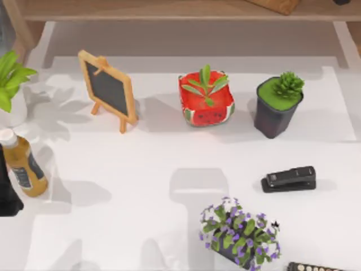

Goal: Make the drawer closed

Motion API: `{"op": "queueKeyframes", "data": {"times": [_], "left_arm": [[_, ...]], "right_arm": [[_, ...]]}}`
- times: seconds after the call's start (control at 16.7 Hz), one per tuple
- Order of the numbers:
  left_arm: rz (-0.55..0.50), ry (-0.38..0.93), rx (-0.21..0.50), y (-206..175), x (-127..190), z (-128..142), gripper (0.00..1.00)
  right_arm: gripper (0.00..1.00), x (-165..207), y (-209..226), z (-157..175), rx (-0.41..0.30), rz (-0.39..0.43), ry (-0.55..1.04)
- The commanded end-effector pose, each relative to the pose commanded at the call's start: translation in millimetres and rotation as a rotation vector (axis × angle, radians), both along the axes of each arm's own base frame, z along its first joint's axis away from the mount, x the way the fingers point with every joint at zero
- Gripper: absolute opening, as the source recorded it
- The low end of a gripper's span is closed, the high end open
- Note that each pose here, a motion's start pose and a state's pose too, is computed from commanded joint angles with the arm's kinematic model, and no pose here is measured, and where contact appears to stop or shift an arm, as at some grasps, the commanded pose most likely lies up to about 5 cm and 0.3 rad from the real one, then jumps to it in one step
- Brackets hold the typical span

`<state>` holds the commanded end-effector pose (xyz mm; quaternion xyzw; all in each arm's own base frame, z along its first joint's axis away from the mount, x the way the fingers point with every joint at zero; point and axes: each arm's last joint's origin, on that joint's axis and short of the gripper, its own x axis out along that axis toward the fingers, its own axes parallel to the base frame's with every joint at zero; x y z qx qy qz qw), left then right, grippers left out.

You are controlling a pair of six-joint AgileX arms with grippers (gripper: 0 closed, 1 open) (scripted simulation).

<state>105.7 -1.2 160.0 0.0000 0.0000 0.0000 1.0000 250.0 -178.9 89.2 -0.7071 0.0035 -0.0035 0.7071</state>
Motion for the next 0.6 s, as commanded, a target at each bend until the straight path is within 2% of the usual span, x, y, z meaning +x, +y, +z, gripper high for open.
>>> {"op": "queueKeyframes", "data": {"times": [0.12, 0.18, 0.6], "left_arm": [[0.000, 0.000, 0.000, 0.0, 0.0, 0.0, 1.00], [0.000, 0.000, 0.000, 0.0, 0.0, 0.0, 1.00], [0.000, 0.000, 0.000, 0.0, 0.0, 0.0, 1.00]], "right_arm": [[0.02, 0.0, 0.0, 0.0, 0.000, 0.000, 0.000], [0.00, 0.0, 0.0, 0.0, 0.000, 0.000, 0.000], [0.00, 0.0, 0.0, 0.0, 0.000, 0.000, 0.000]]}}
